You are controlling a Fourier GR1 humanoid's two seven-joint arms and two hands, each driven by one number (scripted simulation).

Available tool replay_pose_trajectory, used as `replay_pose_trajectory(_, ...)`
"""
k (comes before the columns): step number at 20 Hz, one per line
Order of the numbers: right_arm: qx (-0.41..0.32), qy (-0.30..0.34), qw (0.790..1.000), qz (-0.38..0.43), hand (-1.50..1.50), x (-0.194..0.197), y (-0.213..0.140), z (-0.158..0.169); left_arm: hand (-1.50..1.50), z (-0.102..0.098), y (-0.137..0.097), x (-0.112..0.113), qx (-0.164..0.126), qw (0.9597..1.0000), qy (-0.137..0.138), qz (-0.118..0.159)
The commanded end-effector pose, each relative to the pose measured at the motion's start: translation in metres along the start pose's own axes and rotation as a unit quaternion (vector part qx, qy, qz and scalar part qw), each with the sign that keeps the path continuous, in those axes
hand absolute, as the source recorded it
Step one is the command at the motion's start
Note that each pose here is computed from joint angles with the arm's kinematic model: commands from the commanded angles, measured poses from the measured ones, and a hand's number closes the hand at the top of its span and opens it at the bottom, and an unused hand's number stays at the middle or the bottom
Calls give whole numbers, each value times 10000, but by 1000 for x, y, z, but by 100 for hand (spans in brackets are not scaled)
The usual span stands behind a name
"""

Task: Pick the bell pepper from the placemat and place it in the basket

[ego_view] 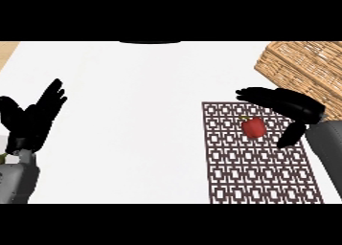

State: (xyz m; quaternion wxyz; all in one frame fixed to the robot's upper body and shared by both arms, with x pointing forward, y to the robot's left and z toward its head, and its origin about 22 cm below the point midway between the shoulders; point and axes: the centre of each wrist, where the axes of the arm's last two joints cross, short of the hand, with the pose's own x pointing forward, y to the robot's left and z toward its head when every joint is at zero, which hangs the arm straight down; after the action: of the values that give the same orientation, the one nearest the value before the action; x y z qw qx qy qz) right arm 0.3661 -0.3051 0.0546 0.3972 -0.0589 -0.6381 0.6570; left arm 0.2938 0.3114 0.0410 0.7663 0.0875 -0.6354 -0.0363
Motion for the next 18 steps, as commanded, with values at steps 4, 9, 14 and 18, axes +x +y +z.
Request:
replay_pose_trajectory(4, 173, 26, 9998, 135, -150, -22, 23, 10, 0, 3, -5, -6, -22, 10000, -30, 54)
replay_pose_trajectory(9, 147, 75, 9994, 305, -150, -3, 16, -3, 0, -14, -15, 22, -6, 10000, -51, 20)
replay_pose_trajectory(14, 219, -7, 9978, 620, 150, -5, 37, -6, 0, 0, -3, -12, 24, 10000, 25, -62)
replay_pose_trajectory(18, 351, -70, 9941, 1028, 150, -1, 40, -23, 0, 2, 7, -22, -15, 10000, -33, -17)
